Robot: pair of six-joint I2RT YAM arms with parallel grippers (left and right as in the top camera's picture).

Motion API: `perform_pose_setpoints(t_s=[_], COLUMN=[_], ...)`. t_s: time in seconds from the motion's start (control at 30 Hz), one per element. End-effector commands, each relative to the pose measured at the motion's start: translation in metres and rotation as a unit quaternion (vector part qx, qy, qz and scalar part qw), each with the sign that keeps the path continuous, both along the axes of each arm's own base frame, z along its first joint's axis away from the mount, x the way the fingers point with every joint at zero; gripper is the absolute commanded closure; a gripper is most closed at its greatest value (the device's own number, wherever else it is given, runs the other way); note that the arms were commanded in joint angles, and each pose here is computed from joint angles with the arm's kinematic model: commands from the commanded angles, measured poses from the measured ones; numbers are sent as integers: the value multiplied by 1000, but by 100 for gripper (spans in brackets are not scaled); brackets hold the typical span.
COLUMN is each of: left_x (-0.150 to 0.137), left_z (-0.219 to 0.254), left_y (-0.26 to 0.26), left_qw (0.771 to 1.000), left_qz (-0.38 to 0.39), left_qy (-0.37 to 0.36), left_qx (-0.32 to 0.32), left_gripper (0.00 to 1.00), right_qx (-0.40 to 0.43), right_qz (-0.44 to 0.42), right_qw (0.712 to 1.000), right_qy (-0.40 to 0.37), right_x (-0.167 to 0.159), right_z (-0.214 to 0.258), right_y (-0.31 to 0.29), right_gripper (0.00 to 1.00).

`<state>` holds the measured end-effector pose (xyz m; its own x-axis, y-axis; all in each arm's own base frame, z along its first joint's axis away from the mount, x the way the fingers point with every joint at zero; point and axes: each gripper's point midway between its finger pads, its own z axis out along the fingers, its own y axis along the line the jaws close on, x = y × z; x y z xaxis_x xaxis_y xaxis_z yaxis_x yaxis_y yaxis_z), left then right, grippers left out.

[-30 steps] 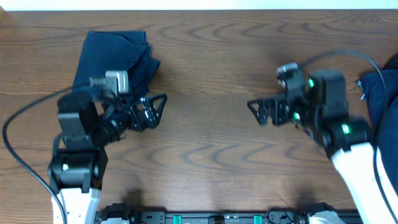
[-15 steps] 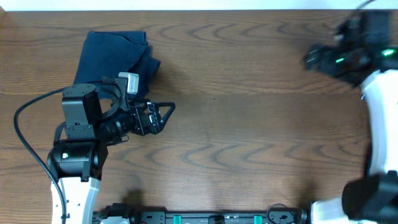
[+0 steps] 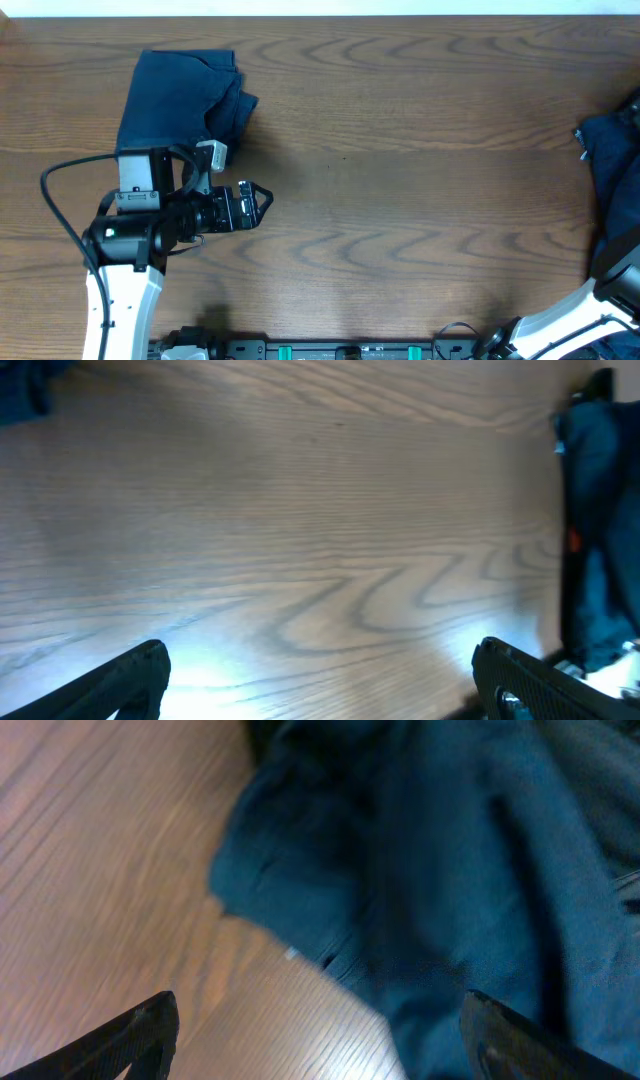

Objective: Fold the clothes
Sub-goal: 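Reach the right gripper to the navy shorts at the right edge and grasp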

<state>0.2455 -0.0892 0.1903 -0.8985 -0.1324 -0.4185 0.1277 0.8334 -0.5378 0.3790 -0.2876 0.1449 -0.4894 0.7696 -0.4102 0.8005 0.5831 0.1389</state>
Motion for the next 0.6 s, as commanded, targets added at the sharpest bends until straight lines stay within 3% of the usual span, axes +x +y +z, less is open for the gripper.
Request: perform_pose_setpoints(t_s=[0.0, 0.17, 0.23, 0.33, 0.37, 0.43, 0.57], left_x=[4, 5, 5, 6, 6, 7, 13], left_z=[0, 0, 0, 1, 2, 6, 14], left_y=[7, 7, 7, 7, 7, 8, 17], left_qw=[999, 999, 999, 999, 999, 999, 997], left_qz=[0, 0, 0, 0, 0, 0, 14], left_qy=[-12, -13, -14, -16, -17, -24, -36], left_qx=[29, 29, 29, 29, 30, 35, 60], left_gripper=[2, 2, 2, 2, 2, 2, 2], right_qx=[-21, -34, -24, -18, -13, 3, 41], right_qz=[-25, -40, -38, -44, -46, -38, 29], right_qw=[999, 998, 998, 996, 996, 997, 999], right_qy=[0, 33, 42, 70, 73, 61, -13], right_x=[-4, -11, -9, -12, -13, -9, 16], right_z=[0, -20, -35, -56, -60, -60, -30], right_y=[-24, -38, -36, -37, -36, -31, -5], right_gripper=[12, 17, 28, 32, 44, 96, 99])
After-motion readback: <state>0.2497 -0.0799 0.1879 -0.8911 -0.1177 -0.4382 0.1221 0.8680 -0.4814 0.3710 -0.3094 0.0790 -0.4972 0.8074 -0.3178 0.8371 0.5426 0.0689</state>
